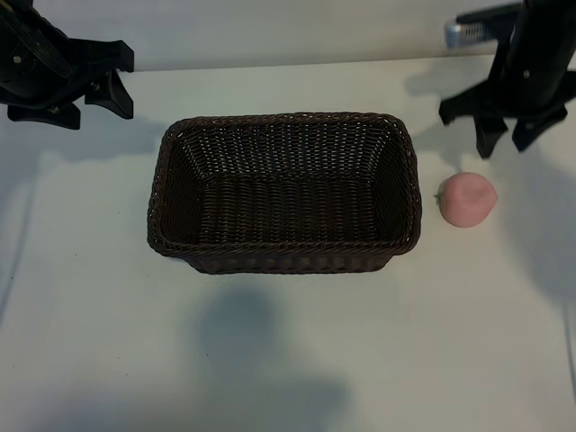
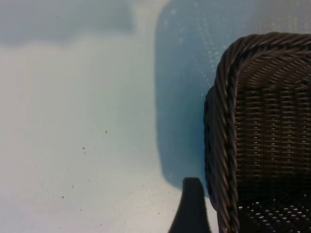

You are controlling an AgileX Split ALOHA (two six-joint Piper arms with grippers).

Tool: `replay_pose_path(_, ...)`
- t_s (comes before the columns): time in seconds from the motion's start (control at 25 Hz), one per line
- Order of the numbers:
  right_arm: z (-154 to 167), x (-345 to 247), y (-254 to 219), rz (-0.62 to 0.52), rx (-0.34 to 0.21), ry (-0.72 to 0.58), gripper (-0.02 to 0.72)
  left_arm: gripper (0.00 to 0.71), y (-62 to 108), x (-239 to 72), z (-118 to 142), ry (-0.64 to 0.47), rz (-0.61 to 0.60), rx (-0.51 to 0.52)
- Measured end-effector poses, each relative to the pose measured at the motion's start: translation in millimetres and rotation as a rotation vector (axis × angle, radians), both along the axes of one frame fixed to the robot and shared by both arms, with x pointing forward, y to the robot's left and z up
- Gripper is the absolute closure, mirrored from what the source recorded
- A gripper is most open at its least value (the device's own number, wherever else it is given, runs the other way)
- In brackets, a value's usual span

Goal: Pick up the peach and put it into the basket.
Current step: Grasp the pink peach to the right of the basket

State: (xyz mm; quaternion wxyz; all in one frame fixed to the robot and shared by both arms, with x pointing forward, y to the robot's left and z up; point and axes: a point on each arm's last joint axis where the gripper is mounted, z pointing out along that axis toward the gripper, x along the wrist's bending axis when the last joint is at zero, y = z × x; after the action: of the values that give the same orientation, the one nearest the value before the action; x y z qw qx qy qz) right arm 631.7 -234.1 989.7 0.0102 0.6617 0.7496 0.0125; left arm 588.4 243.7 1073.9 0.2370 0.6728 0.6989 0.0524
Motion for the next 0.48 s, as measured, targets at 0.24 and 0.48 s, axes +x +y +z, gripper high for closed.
replay_pose_path(0.24, -4, -22, -2, -0.006, 0.027, -0.078, 0.266, 0.114, 0.0, 0, 0, 0.001, 0.0, 0.0)
replay_pose_path(0.48, -24, -39, -2, -0.014, 0.074, -0.151, 0.267, 0.114, 0.0, 0, 0, 0.001, 0.0, 0.0)
